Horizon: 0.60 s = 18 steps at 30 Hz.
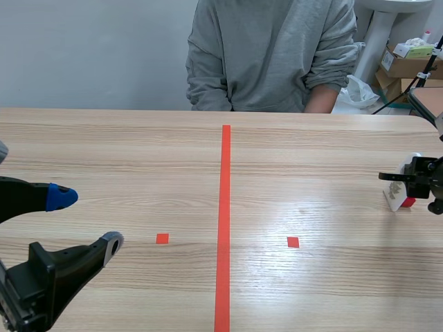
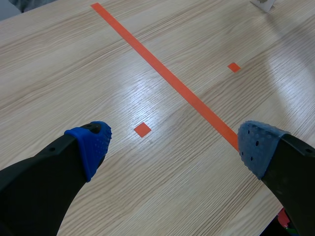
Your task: Do the leaf sorting experiment
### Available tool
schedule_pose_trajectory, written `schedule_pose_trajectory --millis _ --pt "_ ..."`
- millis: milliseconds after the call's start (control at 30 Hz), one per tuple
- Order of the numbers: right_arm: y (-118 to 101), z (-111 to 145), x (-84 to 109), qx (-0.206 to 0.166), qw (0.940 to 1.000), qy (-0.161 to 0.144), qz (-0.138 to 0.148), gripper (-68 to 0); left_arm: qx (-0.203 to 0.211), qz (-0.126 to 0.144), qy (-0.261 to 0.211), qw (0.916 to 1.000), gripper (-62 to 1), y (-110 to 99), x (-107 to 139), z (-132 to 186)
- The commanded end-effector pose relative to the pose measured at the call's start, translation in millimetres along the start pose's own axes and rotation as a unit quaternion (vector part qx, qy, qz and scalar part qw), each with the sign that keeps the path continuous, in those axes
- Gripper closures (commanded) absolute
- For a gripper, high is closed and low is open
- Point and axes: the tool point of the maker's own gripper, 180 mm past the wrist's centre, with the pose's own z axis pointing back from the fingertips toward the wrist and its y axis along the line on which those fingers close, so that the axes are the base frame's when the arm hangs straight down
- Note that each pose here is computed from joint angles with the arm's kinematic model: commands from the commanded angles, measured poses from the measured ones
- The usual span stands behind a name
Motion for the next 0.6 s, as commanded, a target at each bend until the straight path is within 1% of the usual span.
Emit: schedule_pose_trajectory --millis 0,67,133,267,433,567 --pt "-1.0 0.6 8.5 -0.001 1.0000 -0.009 -0.001 -10.9 -0.004 0.001 -0.009 1.0000 -54.8 -2.2 4.8 -0.3" --pt "-1.2 0.7 8.5 -0.001 1.0000 -0.009 -0.001 -16.8 -0.004 0.001 -0.009 1.0000 -54.8 -2.2 4.8 -0.3" --pt "-1.1 0.7 8.7 -0.001 1.0000 -0.009 -0.001 -20.7 -0.004 0.001 -0.009 1.0000 -54.8 -2.2 4.8 -0.3" --pt "-1.5 0.8 9.0 -0.001 1.0000 -0.010 -0.001 -24.4 -0.004 0.001 -0.009 1.0000 -54.8 -2.2 4.8 -0.3" --pt "-5.3 1.7 10.6 -0.005 0.9999 -0.010 -0.003 -32.6 -0.004 0.001 -0.009 1.0000 -54.8 -2.2 4.8 -0.3" --pt "-9.3 3.4 11.8 -0.008 1.0000 -0.003 0.000 -33.5 -0.004 0.001 -0.009 1.0000 -54.8 -2.2 4.7 -0.3"
